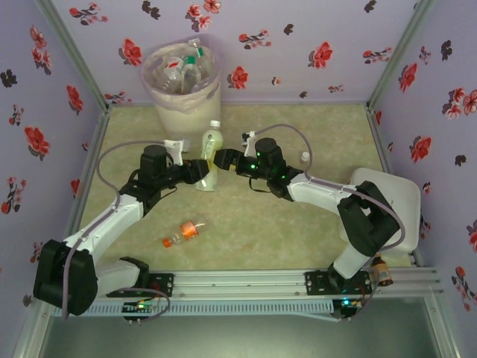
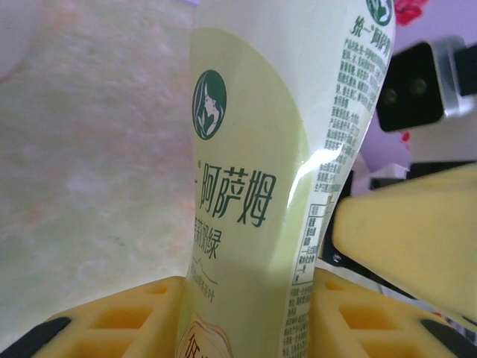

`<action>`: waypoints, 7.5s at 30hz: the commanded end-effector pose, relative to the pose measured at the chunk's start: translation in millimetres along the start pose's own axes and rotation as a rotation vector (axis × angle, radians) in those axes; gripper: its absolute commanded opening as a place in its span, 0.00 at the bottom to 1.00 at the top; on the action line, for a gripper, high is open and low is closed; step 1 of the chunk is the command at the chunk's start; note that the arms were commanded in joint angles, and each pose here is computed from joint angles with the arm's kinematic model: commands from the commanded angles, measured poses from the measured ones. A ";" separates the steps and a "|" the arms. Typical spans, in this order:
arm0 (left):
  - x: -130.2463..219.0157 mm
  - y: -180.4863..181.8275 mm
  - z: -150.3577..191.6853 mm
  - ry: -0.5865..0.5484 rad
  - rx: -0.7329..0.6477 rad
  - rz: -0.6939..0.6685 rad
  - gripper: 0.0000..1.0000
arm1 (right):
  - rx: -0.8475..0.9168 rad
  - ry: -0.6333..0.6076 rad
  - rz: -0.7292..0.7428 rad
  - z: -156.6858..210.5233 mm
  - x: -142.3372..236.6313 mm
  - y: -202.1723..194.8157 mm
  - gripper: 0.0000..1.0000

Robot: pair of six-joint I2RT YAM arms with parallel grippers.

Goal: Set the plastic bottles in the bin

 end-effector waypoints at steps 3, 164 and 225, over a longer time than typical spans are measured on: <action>-8.1 -32.6 -0.1 0.034 -0.043 0.177 0.41 | 0.034 -0.050 -0.115 -19.8 2.3 29.2 0.81; 89.8 8.2 -77.1 0.252 -0.362 -0.470 0.90 | 0.332 -0.074 0.699 0.4 107.5 -96.4 0.99; 72.4 -30.6 -335.9 -0.430 -0.403 -0.590 0.26 | 0.297 -0.042 0.732 -3.0 121.3 -108.5 0.99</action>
Point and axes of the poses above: each hand's point on the last joint's axis, 136 mm out from that joint toward the fingers, its own x axis back along the fingers, its own y axis along the line the jaws close on, z = x × y, the point moved 2 cm from there along x, back along the fingers, and after that the axes turned 8 degrees about -x, right-handed, at the moved point
